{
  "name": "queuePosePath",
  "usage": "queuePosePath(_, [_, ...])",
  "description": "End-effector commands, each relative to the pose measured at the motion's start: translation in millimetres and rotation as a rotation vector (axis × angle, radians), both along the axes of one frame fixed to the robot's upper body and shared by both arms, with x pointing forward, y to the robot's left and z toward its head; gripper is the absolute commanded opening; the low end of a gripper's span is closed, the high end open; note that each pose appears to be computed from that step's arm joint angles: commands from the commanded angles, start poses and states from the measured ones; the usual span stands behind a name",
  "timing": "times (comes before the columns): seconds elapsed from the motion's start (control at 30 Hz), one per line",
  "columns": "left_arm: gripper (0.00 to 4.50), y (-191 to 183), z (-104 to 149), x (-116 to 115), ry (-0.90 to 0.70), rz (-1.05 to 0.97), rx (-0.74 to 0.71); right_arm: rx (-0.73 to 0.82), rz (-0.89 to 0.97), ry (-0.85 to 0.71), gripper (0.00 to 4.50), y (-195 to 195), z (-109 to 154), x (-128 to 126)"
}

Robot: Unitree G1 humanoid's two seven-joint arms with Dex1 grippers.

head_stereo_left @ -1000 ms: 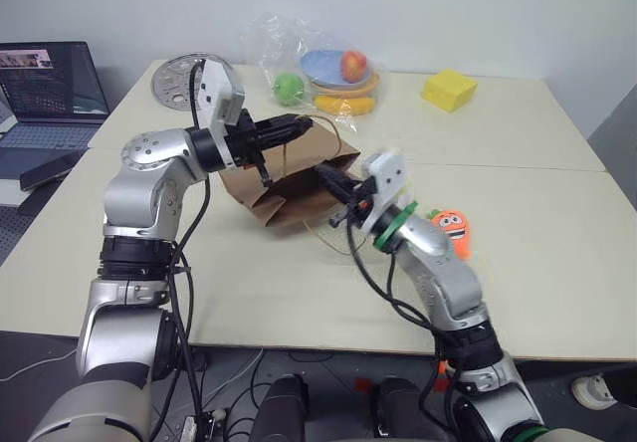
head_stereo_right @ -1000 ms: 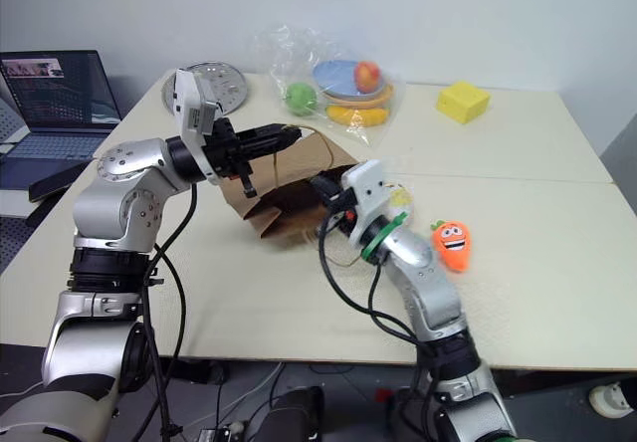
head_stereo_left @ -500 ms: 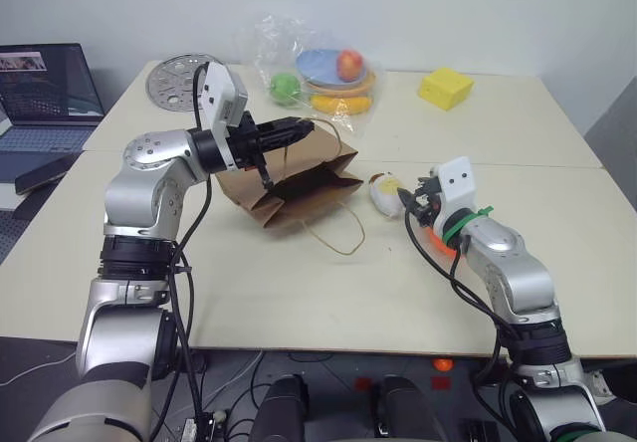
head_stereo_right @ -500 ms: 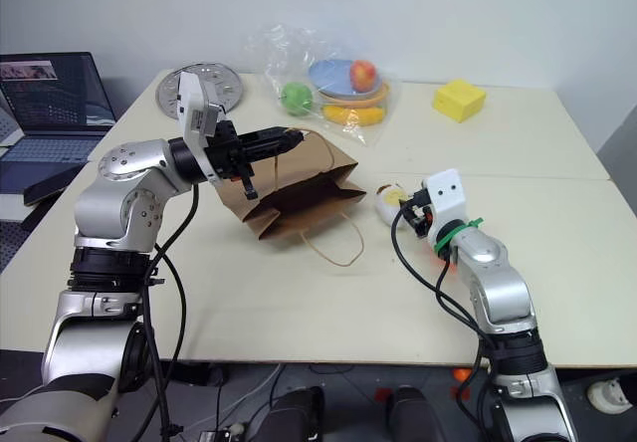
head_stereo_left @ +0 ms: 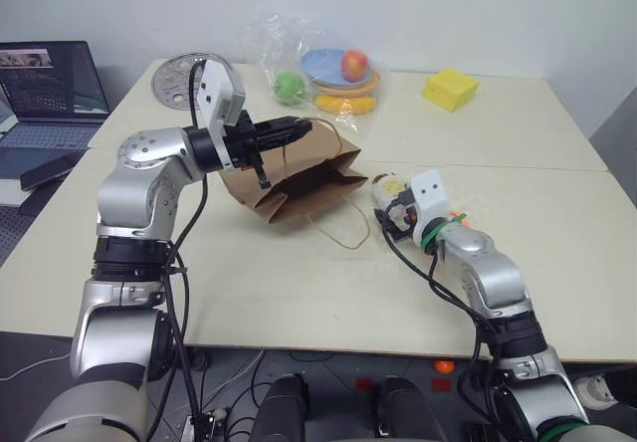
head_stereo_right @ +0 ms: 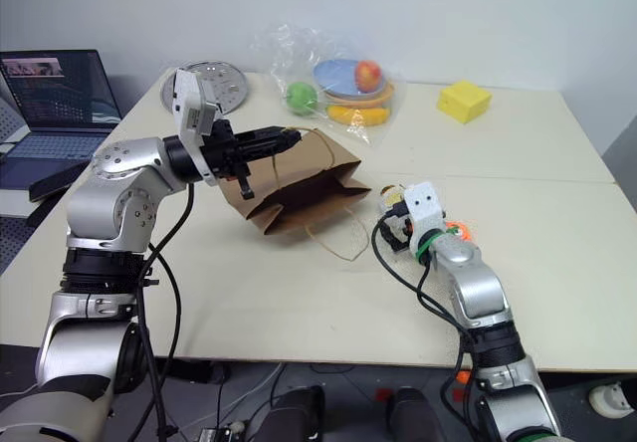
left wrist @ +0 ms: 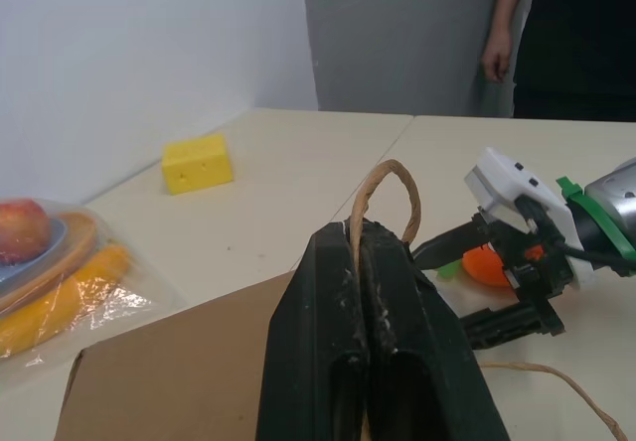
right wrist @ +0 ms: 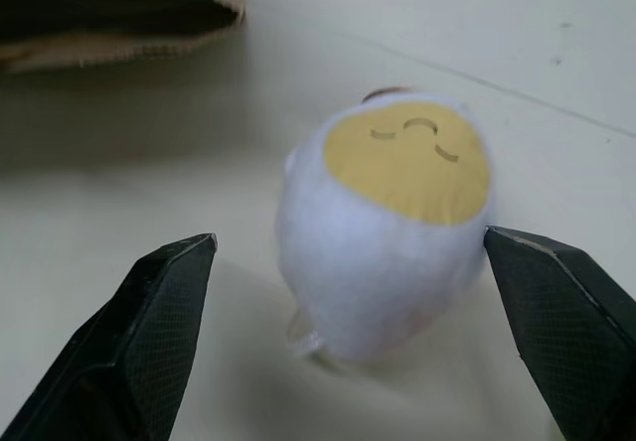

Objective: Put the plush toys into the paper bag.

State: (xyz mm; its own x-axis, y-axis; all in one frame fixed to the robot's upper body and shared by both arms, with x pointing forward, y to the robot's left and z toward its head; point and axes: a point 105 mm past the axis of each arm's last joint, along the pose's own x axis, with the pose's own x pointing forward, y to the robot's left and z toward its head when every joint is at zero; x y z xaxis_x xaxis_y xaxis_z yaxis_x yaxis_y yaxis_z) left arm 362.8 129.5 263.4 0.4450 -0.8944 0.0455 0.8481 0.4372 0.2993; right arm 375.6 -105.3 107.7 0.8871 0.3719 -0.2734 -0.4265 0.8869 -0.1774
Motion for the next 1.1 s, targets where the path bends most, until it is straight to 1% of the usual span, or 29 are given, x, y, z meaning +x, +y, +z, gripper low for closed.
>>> queuePosePath(0.03, [0.0, 1.6, 12.8, -4.7, -0.049, -0.003, -0.007, -0.028, -0.005, -0.054, 4.47, -2.4, 7.5, 2.0])
queuePosePath(0.07, [0.0, 1.6, 12.6, -4.7, -0.049, -0.003, -0.006, -0.05, -0.012, -0.067, 4.47, -4.7, 7.5, 3.1])
queuePosePath(0.17, [0.0, 1.0, 12.9, -4.2, -0.051, -0.005, -0.005, -0.064, -0.028, -0.084, 3.89, -9.7, 6.6, 5.1])
queuePosePath(0.4, [0.0, -1.4, 14.2, -4.1, -0.055, -0.019, -0.005, -0.04, -0.046, -0.109, 1.27, -14.8, 11.0, 6.4])
queuePosePath(0.47, [0.0, -2.1, 13.6, -3.5, -0.055, -0.021, -0.002, -0.019, 0.009, -0.114, 0.54, -10.7, 13.8, 2.5])
queuePosePath(0.5, [0.0, -2.8, 13.1, -2.7, -0.055, -0.022, -0.002, 0.008, 0.052, -0.135, 0.21, -8.7, 21.8, -1.0])
queuePosePath(0.53, [0.0, -4.0, 12.8, -2.0, -0.056, -0.025, -0.004, 0.035, 0.094, -0.139, 0.02, -8.5, 29.7, -5.9])
queuePosePath(0.63, [0.0, -7.5, 13.1, -2.3, -0.058, -0.037, -0.009, 0.057, 0.179, -0.164, 0.02, -9.8, 51.2, -17.9])
queuePosePath(0.7, [0.0, -8.2, 13.2, -2.6, -0.058, -0.042, -0.009, -0.042, 0.244, -0.191, 0.02, -11.6, 63.2, -26.9])
queuePosePath(0.73, [0.0, -7.8, 13.2, -2.4, -0.058, -0.042, -0.008, -0.052, 0.251, -0.197, 0.02, -12.1, 69.3, -29.5])
queuePosePath(0.8, [0.0, -7.0, 13.4, -2.1, -0.059, -0.041, -0.007, 0.004, 0.223, -0.217, 0.02, -11.8, 86.9, -29.5])
queuePosePath(0.87, [0.0, -6.6, 13.5, -1.9, -0.06, -0.041, -0.006, 0.034, 0.213, -0.231, 0.02, -9.3, 97.3, -30.5])
queuePosePath(1.03, [0.0, -7.1, 14.7, -0.9, -0.064, -0.04, -0.007, 0.121, 0.172, -0.243, 0.02, -2.0, 112.4, -30.0])
queuePosePath(1.1, [0.0, -7.0, 15.0, -1.5, -0.066, -0.041, -0.008, 0.108, 0.189, -0.232, 0.02, 5.3, 109.2, -33.0])
